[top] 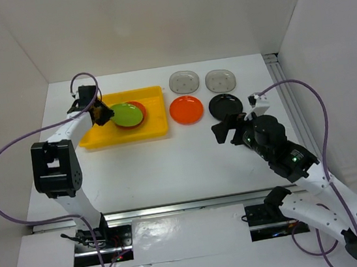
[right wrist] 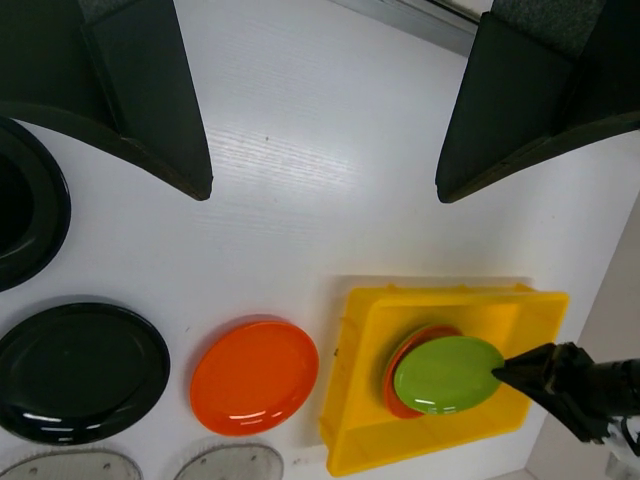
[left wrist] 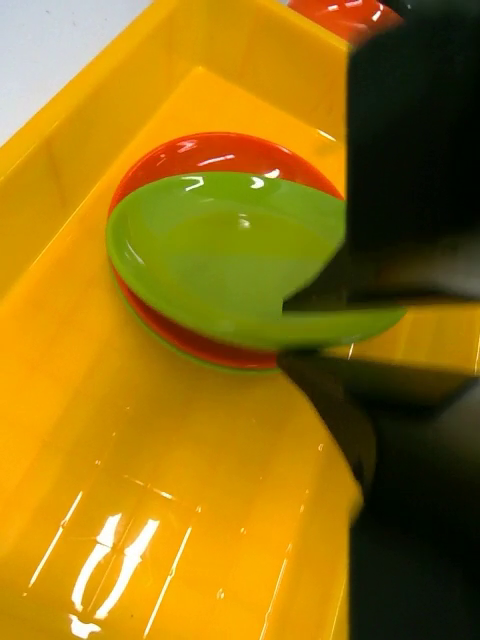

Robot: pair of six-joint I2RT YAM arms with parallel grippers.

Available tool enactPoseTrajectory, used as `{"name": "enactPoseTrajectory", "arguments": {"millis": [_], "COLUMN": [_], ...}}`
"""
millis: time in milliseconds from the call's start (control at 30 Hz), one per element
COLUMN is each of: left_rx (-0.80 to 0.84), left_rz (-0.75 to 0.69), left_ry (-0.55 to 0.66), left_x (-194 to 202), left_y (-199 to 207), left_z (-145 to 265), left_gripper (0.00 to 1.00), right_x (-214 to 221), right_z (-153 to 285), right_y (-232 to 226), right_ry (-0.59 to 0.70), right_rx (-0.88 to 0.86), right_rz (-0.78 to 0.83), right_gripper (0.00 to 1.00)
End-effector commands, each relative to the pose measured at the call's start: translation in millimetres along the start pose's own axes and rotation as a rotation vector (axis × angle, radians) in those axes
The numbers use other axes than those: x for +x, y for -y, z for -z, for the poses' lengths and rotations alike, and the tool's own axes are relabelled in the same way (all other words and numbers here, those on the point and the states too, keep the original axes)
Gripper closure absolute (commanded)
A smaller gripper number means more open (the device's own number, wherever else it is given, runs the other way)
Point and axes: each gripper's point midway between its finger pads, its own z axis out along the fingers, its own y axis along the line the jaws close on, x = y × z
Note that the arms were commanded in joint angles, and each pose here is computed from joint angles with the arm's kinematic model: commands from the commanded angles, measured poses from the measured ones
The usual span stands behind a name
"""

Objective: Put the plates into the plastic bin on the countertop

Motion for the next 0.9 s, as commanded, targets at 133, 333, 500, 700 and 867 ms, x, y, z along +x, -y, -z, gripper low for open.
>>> {"name": "enactPoseTrajectory", "arguments": {"millis": [133,333,500,700,867], "left_rx": [0.124,0.167,0.261,0.465,0.530], "left_rz": [0.009,-0.057,-0.091,-0.188,-0.283], "left_ry": [0.044,0.089,0.069,0.103,0.074], "left_x": [-17,-19,16,65,98], "left_y": [32,53,64,78,73], "left_z": [17,59,114,203,235], "left_gripper": [0.18,0.00,0.00,0.00,0.00], "right_x": [19,51,66,74,86], "right_z": [-31,-57,-102,-163,-207], "right_y": [-12,-11,3,30,42], "right_ry": [-0.029,-0.088,-0.140,-0.164,-0.181], "right_rx": [-0.055,-0.065,-0.026,0.028,0.038], "right_rz": [-0.002,-0.038,-0.062,-0.161,-0.221], "right_gripper": [0.00,0.00,0.03,0.08,0.15]}}
